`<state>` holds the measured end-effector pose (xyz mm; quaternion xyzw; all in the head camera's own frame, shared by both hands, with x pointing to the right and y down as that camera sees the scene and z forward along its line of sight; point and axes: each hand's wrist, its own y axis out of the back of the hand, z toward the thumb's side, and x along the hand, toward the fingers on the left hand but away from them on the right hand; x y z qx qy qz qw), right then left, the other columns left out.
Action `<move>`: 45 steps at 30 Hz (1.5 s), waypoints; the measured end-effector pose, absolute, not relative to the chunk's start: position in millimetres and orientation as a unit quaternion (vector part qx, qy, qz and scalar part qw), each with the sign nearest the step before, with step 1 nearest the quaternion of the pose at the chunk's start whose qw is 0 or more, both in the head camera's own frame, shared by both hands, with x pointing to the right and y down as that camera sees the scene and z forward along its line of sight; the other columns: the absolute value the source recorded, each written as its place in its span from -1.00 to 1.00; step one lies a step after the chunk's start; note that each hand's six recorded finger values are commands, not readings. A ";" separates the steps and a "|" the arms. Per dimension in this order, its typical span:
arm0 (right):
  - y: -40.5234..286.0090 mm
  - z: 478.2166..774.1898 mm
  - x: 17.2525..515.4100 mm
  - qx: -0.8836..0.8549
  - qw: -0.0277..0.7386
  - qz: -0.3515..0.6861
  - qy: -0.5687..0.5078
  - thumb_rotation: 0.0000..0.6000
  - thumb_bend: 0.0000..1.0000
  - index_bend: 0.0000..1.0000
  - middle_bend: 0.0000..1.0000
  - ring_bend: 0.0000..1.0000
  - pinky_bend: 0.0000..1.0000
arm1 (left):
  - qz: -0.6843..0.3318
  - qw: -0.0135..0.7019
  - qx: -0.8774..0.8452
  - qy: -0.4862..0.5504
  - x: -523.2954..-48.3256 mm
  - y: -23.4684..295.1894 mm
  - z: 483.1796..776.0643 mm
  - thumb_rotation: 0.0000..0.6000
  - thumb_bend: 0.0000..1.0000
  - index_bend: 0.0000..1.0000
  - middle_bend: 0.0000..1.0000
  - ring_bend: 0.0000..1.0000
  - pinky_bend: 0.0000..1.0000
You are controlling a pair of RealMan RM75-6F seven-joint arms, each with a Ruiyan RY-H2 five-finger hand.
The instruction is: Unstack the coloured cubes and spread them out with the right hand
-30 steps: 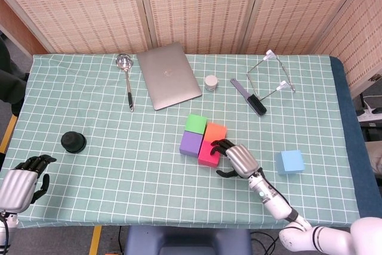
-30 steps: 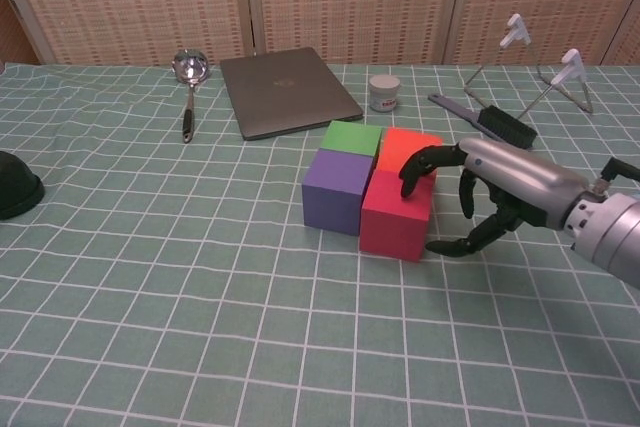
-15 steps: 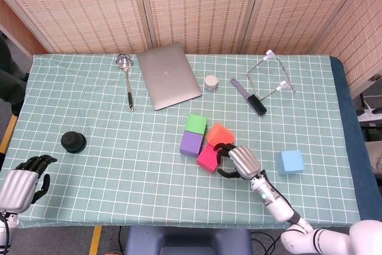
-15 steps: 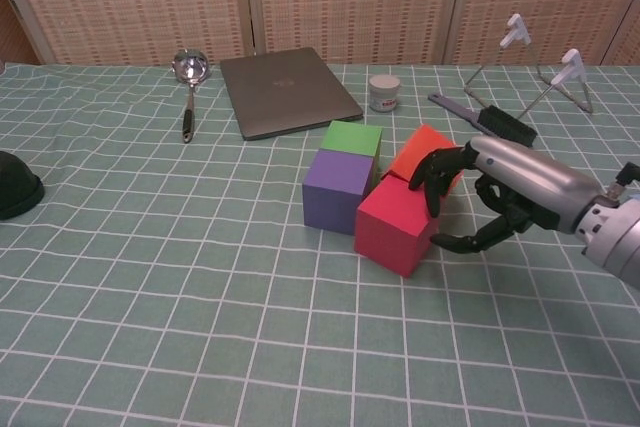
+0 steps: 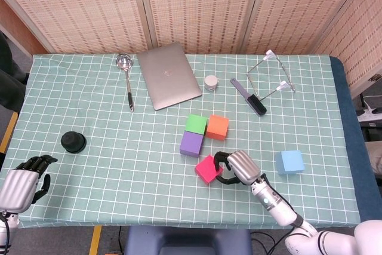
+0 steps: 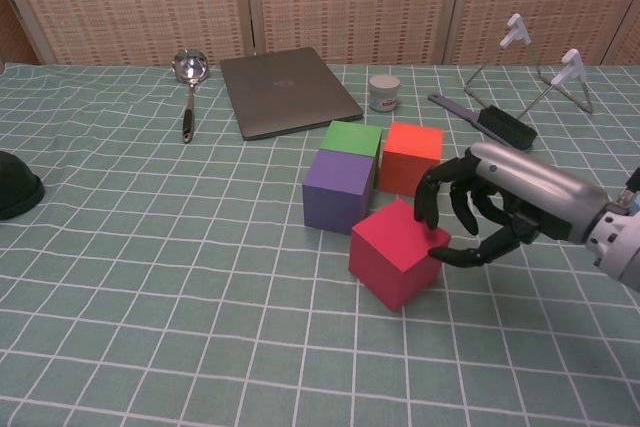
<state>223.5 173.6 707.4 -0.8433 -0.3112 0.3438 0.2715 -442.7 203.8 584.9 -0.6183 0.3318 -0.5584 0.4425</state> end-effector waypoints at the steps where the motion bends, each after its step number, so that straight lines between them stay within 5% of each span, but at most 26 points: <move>1: 174.4 706.8 222.8 -0.847 0.268 0.340 -0.310 1.00 -0.67 0.19 0.18 0.33 0.73 | -0.559 0.442 -0.618 0.332 -442.9 203.8 584.9 1.00 0.27 -0.40 -0.44 -0.44 0.00; 11: 177.8 689.5 218.6 -0.875 0.238 0.280 -0.315 1.00 -0.67 0.19 0.18 0.33 0.73 | -0.557 0.443 -0.619 0.333 -442.6 203.7 584.5 1.00 0.27 -0.40 -0.44 -0.44 0.00; 14: 174.9 683.0 221.5 -0.873 0.243 0.268 -0.326 1.00 -0.67 0.16 0.18 0.20 0.67 | -0.557 0.442 -0.620 0.331 -442.2 203.8 585.4 1.00 0.27 -0.40 -0.44 -0.44 0.00; 19: 160.5 679.2 230.1 -0.844 0.294 0.274 -0.356 1.00 -0.67 -0.04 -0.14 -0.30 0.33 | -0.557 0.442 -0.621 0.330 -441.0 204.3 586.0 1.00 0.27 -0.40 -0.44 -0.44 0.00; 26: 131.6 699.6 245.4 -0.793 0.332 0.338 -0.383 1.00 -0.67 -0.71 -0.79 -0.99 -0.65 | -0.557 0.442 -0.622 0.327 -440.4 204.8 587.4 1.00 0.27 -0.40 -0.44 -0.44 0.00; 40: 84.8 751.4 232.0 -0.756 0.319 0.419 -0.388 1.00 -0.70 -0.78 -0.85 -0.95 -0.68 | -0.559 0.440 -0.621 0.330 -443.0 204.0 587.2 1.00 0.27 -0.40 -0.44 -0.44 0.01; 45: 81.7 765.6 228.5 -0.754 0.312 0.441 -0.374 1.00 -0.70 -0.62 -0.68 -0.74 -0.45 | -0.559 0.440 -0.620 0.331 -443.5 203.7 586.9 1.00 0.27 -0.40 -0.44 -0.44 0.01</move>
